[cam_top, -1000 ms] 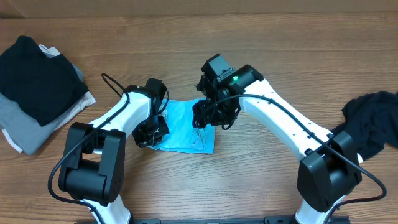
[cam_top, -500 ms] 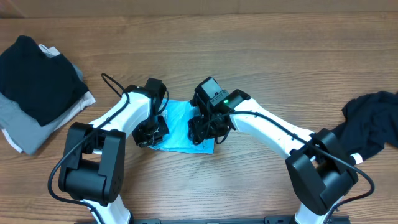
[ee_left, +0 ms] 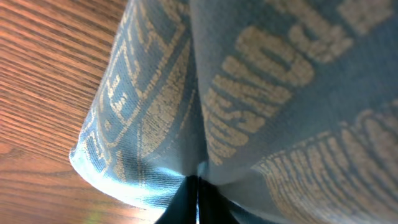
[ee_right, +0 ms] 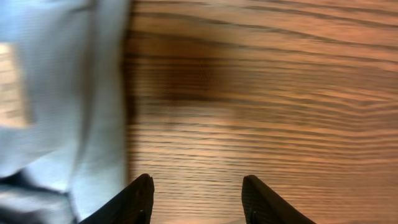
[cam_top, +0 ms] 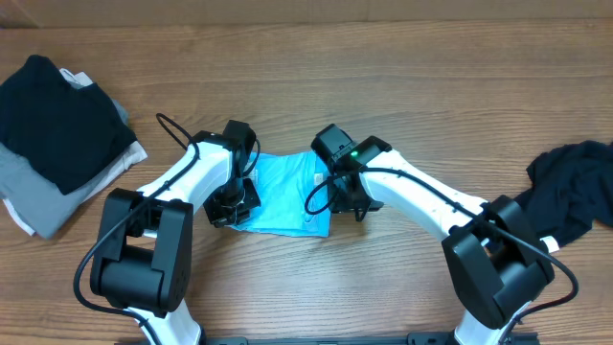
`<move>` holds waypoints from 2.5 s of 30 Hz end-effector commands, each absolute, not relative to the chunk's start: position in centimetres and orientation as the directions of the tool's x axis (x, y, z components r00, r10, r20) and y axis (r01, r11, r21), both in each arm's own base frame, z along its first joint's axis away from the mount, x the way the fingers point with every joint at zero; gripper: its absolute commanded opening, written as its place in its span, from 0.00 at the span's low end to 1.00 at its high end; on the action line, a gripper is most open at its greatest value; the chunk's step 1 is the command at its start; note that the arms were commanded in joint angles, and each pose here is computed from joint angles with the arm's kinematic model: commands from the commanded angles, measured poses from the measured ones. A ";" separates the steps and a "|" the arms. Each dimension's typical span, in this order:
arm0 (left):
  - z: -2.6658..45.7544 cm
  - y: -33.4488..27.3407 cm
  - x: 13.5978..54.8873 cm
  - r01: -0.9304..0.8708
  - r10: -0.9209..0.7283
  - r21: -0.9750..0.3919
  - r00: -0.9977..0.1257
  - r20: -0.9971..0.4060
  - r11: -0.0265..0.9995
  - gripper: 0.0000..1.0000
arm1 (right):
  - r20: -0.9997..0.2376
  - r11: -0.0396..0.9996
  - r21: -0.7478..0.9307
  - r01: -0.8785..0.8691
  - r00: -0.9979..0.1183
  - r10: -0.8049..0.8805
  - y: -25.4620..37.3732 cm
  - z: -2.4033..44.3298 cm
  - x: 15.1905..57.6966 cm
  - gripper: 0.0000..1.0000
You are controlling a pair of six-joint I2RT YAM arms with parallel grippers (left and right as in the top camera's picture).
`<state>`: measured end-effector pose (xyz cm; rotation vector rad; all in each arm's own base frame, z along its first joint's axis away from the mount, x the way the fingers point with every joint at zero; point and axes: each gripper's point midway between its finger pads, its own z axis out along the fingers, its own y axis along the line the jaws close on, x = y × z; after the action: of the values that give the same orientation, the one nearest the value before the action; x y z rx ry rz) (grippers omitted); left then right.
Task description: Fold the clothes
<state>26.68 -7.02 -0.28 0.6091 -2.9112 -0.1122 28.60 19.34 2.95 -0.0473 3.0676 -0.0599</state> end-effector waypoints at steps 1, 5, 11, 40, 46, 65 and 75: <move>-0.9 -7.9 25.7 -0.355 -0.360 0.062 -0.911 0.204 0.933 0.04 | -0.083 0.997 -0.077 0.018 -0.996 0.011 17.9 3.7 28.6 0.49; 2.4 -8.4 27.7 -0.335 -0.332 -0.009 -0.937 0.106 0.942 0.06 | -0.079 0.999 -0.024 0.041 -0.996 0.039 17.8 5.6 28.9 0.52; 9.7 -7.1 32.2 -0.306 -0.310 -0.051 -0.927 -0.212 0.951 0.58 | -0.135 0.947 0.292 -0.131 -0.986 -0.095 22.8 10.8 29.1 0.57; 0.0 -3.5 37.1 -0.241 -0.233 0.032 -0.959 -0.160 0.970 0.36 | 0.080 0.953 0.242 -0.182 -0.975 -0.206 25.7 2.4 25.8 0.58; -0.9 -2.7 32.9 -0.234 -0.236 0.112 -0.972 0.006 0.966 0.04 | 0.025 0.991 0.095 -0.092 -0.995 -0.094 22.1 1.9 28.3 0.55; 4.7 -4.6 26.9 -0.317 -0.317 0.033 -0.924 0.214 0.948 0.41 | -0.104 0.998 0.066 -0.007 -0.995 0.000 14.0 5.9 33.4 0.56; 9.8 -11.6 37.8 0.208 0.083 -0.385 -0.945 -0.316 0.899 1.00 | -0.163 0.994 0.113 -0.015 -0.987 0.004 14.3 8.9 33.3 0.60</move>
<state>35.97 -8.10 7.89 0.2211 -3.2940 0.4090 33.07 14.01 7.91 -0.0060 2.9951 0.1389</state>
